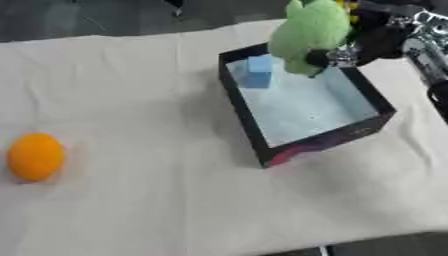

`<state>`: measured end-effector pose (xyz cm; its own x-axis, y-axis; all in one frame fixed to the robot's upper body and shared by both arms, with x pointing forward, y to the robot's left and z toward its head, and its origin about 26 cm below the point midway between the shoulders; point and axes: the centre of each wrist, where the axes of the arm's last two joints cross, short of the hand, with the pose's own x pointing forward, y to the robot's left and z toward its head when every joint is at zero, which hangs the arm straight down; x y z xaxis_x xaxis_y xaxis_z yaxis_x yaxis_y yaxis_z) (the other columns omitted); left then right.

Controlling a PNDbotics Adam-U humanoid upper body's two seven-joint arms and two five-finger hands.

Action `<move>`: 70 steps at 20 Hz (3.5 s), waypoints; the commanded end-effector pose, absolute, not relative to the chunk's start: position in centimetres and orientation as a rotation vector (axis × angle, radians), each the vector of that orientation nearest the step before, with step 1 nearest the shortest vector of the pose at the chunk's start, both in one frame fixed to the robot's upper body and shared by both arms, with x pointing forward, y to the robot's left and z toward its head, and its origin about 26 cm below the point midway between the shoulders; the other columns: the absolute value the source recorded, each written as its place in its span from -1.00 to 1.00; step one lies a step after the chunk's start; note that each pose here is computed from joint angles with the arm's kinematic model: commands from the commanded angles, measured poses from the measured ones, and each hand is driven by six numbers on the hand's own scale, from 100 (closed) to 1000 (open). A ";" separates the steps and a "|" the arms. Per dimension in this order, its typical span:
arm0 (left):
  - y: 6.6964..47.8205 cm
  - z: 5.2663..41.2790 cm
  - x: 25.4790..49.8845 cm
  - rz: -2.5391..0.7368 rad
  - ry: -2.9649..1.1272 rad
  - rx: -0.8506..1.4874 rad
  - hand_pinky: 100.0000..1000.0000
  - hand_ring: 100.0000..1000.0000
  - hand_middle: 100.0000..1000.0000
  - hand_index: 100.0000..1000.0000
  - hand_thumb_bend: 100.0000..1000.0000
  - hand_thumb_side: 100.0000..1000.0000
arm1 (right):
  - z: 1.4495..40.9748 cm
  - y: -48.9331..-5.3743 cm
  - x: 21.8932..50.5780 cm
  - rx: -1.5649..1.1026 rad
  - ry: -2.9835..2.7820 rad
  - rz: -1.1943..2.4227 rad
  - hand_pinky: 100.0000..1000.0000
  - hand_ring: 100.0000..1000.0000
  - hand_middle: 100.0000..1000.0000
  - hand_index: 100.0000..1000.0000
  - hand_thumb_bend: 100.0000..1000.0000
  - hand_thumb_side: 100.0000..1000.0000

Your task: Pick up the objects with one hand, pass them to the other hand, and then place them into the box on the other side of the table.

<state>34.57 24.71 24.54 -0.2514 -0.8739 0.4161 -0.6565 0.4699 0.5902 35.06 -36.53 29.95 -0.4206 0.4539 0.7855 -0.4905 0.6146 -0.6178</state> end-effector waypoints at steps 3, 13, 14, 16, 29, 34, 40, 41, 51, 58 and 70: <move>25.8 25.9 34.1 -0.350 -2.035 1.268 0.70 0.19 0.28 0.54 0.37 -0.13 | 30.6 -38.9 35.5 -0.131 -1.739 1.053 0.88 0.83 0.61 0.51 -0.39 -1.00; 26.1 25.9 34.0 -0.317 -2.039 1.272 0.70 0.19 0.28 0.54 0.36 -0.13 | 27.5 -41.6 37.5 -0.207 -1.733 1.067 0.88 0.84 0.61 0.50 -0.40 -1.00; 26.1 25.9 34.0 -0.316 -2.039 1.273 0.69 0.19 0.28 0.54 0.36 -0.13 | 27.4 -41.6 37.6 -0.206 -1.731 1.084 0.88 0.84 0.62 0.51 -0.40 -1.00; 26.1 25.9 34.0 -0.314 -2.039 1.273 0.69 0.20 0.28 0.53 0.35 -0.13 | 27.2 -41.5 37.8 -0.200 -1.728 1.120 0.89 0.86 0.64 0.54 -0.41 -1.00; 26.2 25.7 34.0 -0.308 -2.025 1.281 0.72 0.20 0.29 0.54 0.35 -0.13 | 28.6 -40.8 37.5 -0.280 -1.811 1.381 1.00 1.00 1.00 1.00 0.47 -0.84; 26.2 25.6 34.0 -0.316 -2.026 1.276 0.73 0.20 0.29 0.54 0.33 -0.13 | 28.7 -41.0 37.5 -0.343 -1.866 1.373 1.00 1.00 1.00 1.00 0.41 -0.90; 26.1 25.8 34.0 -0.381 -2.026 1.248 0.73 0.22 0.31 0.55 0.35 -0.12 | 29.0 -40.7 37.0 -0.298 -1.960 1.203 1.00 1.00 1.00 1.00 0.01 -0.39; 26.0 25.8 34.1 -0.409 -2.023 1.231 0.73 0.22 0.31 0.55 0.34 -0.12 | 29.2 -40.4 36.8 -0.288 -1.977 1.174 1.00 1.00 1.00 1.00 -0.02 -0.35; 25.2 26.0 35.4 -0.769 -1.988 0.995 0.80 0.36 0.38 0.61 0.39 -0.22 | 31.5 -37.9 34.8 -0.123 -2.061 1.061 1.00 1.00 1.00 1.00 0.08 -0.48; 24.5 25.3 36.6 -1.030 -1.882 0.821 0.82 0.48 0.44 0.63 0.52 -0.38 | 32.4 -37.3 34.0 -0.022 -2.094 0.977 1.00 1.00 1.00 1.00 0.08 -0.50; 23.6 24.5 37.9 -1.151 -1.544 0.632 0.83 0.64 0.52 0.64 0.60 -0.49 | 32.8 -36.6 33.6 0.007 -2.113 0.936 1.00 1.00 1.00 1.00 0.09 -0.50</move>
